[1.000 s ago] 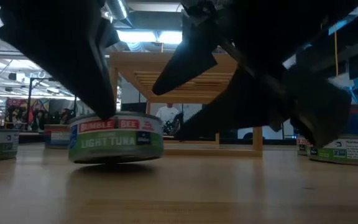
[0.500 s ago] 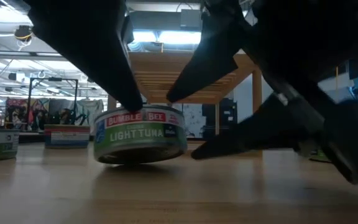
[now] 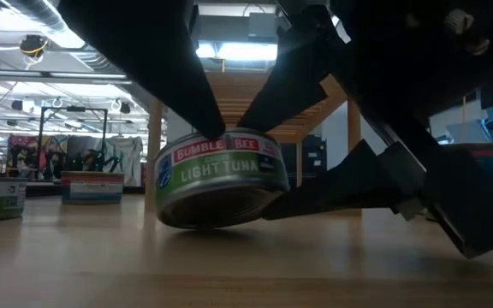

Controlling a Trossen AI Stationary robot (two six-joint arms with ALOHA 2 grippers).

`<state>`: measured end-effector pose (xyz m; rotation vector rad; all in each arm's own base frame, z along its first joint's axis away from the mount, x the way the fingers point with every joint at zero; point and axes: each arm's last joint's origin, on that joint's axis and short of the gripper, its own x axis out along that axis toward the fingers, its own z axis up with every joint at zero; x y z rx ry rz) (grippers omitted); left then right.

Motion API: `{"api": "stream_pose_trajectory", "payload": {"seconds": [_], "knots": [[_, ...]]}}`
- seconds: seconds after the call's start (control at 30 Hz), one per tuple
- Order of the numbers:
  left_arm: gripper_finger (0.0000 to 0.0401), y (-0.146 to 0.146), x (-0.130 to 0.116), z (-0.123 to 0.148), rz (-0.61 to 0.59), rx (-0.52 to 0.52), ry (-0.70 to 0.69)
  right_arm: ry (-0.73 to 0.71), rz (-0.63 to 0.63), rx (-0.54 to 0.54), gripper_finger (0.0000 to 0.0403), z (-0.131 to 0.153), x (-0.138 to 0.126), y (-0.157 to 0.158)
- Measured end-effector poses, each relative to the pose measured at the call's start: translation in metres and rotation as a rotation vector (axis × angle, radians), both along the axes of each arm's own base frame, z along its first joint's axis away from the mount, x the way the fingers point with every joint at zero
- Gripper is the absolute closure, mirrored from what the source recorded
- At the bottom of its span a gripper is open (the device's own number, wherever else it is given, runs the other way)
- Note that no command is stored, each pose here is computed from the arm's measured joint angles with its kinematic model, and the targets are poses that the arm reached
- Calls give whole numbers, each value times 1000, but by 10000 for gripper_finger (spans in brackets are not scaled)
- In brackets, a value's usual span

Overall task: Stack canned seafood by type on shelf
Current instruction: Put the green tuna can on the shelf aligned with other green tuna can

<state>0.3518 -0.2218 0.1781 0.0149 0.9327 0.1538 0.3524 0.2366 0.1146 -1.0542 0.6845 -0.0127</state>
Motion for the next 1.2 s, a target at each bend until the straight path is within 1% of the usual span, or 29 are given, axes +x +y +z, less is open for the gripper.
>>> {"api": "stream_pose_trajectory", "payload": {"seconds": [0.1,0.2,0.3,0.5,0.67,0.83,0.9,0.97,1.03,1.13,1.2], "knots": [[401,0,1,0,-9,3,-5,-1,-1,1,108,0,0,0],[401,0,0,0,-10,4,-4,-1,-1,2,125,0,0,0],[401,0,0,0,-10,4,-3,3,2,3,162,0,0,0],[401,0,0,1,-32,25,1,14,13,-4,259,-1,-1,0],[385,-1,0,2,-26,-10,9,17,24,5,262,-1,-1,1],[336,-1,-1,3,-31,-28,15,15,24,6,262,0,0,1],[316,-1,-2,8,-55,-48,47,12,23,12,259,0,0,1],[305,2,-5,19,-65,-47,79,11,21,11,254,0,0,1],[301,5,-8,38,-63,-59,79,11,21,11,252,0,0,1],[306,9,-17,62,-67,-68,65,4,20,16,256,5,0,0],[313,12,-24,75,-71,-79,49,-18,13,21,259,13,2,1]]}}
